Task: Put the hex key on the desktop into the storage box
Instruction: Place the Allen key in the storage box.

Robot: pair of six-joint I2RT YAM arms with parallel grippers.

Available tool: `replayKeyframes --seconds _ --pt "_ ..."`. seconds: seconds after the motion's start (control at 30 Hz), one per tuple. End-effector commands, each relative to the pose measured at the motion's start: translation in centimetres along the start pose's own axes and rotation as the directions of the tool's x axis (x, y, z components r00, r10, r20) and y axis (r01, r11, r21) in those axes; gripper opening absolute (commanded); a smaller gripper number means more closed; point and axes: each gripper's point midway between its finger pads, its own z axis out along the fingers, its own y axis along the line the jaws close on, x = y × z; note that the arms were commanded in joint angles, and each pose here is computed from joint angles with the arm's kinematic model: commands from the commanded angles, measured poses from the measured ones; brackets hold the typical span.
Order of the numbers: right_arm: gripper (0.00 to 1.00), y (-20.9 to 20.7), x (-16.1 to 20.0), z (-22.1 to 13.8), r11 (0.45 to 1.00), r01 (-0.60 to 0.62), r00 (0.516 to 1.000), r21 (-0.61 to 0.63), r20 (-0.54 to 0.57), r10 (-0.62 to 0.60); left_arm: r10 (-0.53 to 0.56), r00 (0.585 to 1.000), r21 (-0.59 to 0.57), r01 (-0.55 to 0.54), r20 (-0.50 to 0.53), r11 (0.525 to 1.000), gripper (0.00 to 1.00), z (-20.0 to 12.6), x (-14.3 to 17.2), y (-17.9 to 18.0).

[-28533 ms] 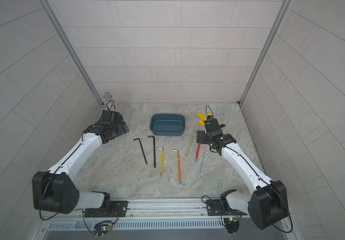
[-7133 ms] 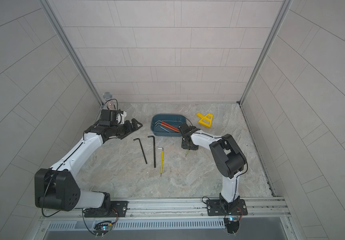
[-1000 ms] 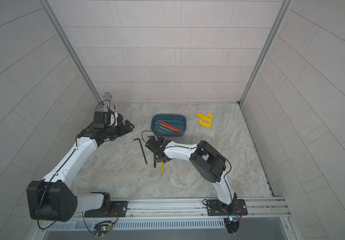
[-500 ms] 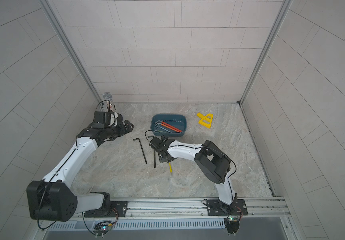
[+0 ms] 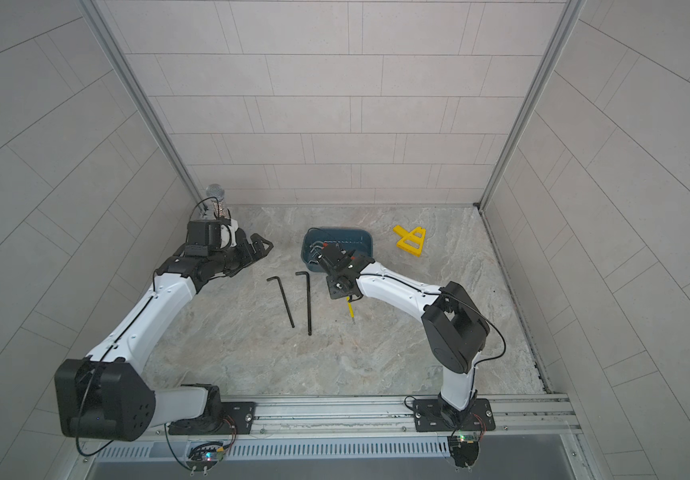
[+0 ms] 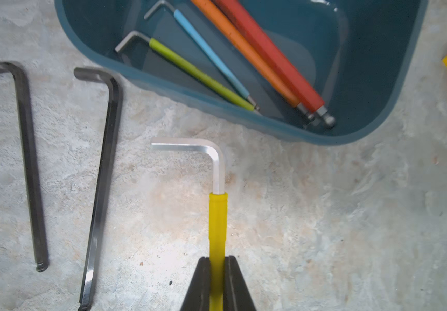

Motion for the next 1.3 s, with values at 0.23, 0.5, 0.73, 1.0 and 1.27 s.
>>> replayKeyframes --seconds 0.23,0.5,0.73,1.0,1.27 --pt "0.00 -2.1 -6.7 -3.0 0.983 0.182 0.981 -0.039 0.082 -0.178 -0.159 0.987 0.183 0.150 0.030 0.972 1.00 2.9 -3.8 -3.1" --pt "0.00 -3.8 -11.4 -0.5 0.948 0.317 0.946 -0.002 0.064 -0.316 -0.193 0.981 0.171 0.189 0.008 0.967 1.00 4.2 -2.7 -1.7" --pt "0.00 -4.1 -15.1 2.7 0.917 0.400 0.912 0.002 0.100 -0.398 -0.197 0.980 0.166 0.197 -0.017 0.966 1.00 4.7 -2.1 -1.3" --pt "0.00 -3.4 -16.8 6.8 0.890 0.452 0.888 -0.057 0.128 -0.442 -0.172 0.985 0.160 0.173 -0.019 0.972 1.00 4.3 -2.3 -1.4" --pt "0.02 -1.4 -16.0 10.1 0.881 0.447 0.893 -0.152 0.131 -0.430 -0.097 0.995 0.112 0.096 0.009 0.989 1.00 2.9 -2.6 -1.4"
